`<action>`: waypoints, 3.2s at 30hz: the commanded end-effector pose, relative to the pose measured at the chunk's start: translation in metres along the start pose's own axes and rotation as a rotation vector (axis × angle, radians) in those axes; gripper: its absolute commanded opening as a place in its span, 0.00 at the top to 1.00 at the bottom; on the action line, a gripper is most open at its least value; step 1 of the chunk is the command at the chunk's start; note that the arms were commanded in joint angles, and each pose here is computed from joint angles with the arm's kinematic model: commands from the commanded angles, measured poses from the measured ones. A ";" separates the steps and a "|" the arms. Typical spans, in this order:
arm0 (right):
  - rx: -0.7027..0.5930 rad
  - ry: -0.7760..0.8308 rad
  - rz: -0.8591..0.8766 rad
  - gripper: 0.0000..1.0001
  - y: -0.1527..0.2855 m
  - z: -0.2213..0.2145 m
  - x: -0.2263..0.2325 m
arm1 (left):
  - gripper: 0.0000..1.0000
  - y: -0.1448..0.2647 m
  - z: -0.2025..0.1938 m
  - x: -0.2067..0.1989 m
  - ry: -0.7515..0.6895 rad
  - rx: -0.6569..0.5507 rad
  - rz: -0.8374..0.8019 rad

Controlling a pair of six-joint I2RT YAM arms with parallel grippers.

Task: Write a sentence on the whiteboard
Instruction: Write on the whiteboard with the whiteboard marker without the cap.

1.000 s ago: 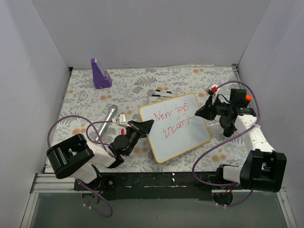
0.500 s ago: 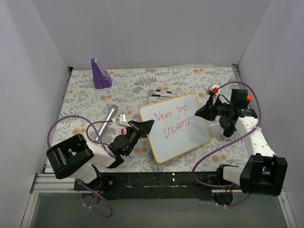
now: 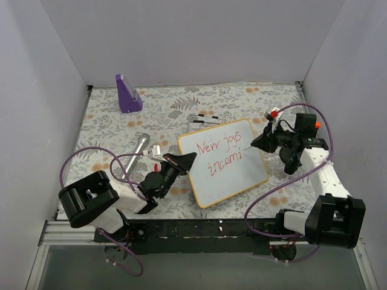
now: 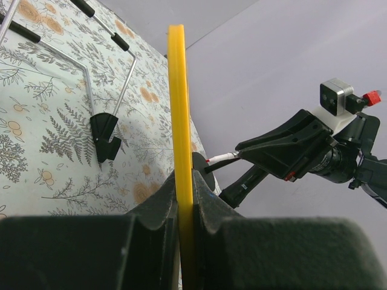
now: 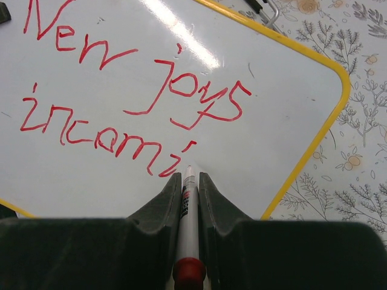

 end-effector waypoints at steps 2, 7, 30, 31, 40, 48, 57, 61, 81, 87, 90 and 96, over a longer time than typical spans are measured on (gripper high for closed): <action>0.004 -0.004 -0.006 0.99 -0.003 0.000 -0.009 | 1.00 0.006 0.020 -0.058 0.041 -0.065 -0.250; 0.012 -0.032 -0.004 0.99 -0.007 -0.007 -0.011 | 1.00 0.005 0.021 -0.058 0.037 -0.068 -0.246; 0.024 -0.064 0.029 0.99 -0.021 -0.013 -0.009 | 1.00 0.007 0.021 -0.058 0.036 -0.067 -0.248; 0.025 -0.062 0.031 0.99 -0.021 -0.013 -0.008 | 1.00 0.006 0.021 -0.057 0.036 -0.067 -0.245; 0.061 -0.053 0.054 0.99 -0.016 -0.020 0.002 | 1.00 0.007 0.023 -0.057 0.039 -0.077 -0.243; 0.072 -0.058 0.079 0.99 -0.011 -0.024 0.014 | 1.00 0.008 0.023 -0.055 0.038 -0.078 -0.239; 0.068 -0.056 0.079 0.99 -0.010 -0.021 0.016 | 1.00 0.008 0.023 -0.056 0.041 -0.078 -0.242; 0.065 -0.047 0.065 0.99 -0.011 -0.020 0.012 | 1.00 0.008 0.023 -0.055 0.043 -0.075 -0.240; 0.031 -0.043 0.013 0.99 -0.017 -0.005 -0.012 | 1.00 0.008 0.020 -0.055 0.046 -0.064 -0.241; 0.027 -0.046 -0.008 0.99 -0.019 -0.004 -0.018 | 1.00 0.008 0.021 -0.055 0.046 -0.068 -0.241; 0.030 -0.046 -0.024 0.99 -0.019 -0.004 -0.021 | 1.00 0.008 0.021 -0.055 0.048 -0.068 -0.242; 0.041 -0.047 -0.052 0.99 -0.017 -0.007 -0.025 | 1.00 0.008 0.021 -0.056 0.048 -0.067 -0.244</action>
Point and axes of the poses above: each gripper's point midway between its finger pads, its own y axis back along the fingers, its own x axis along the line the jaws close on, z = x × y, the point moved 3 cm from there along y, back along the fingers, and after that the axes turned 13 degrees about y, right-handed, at the moved point
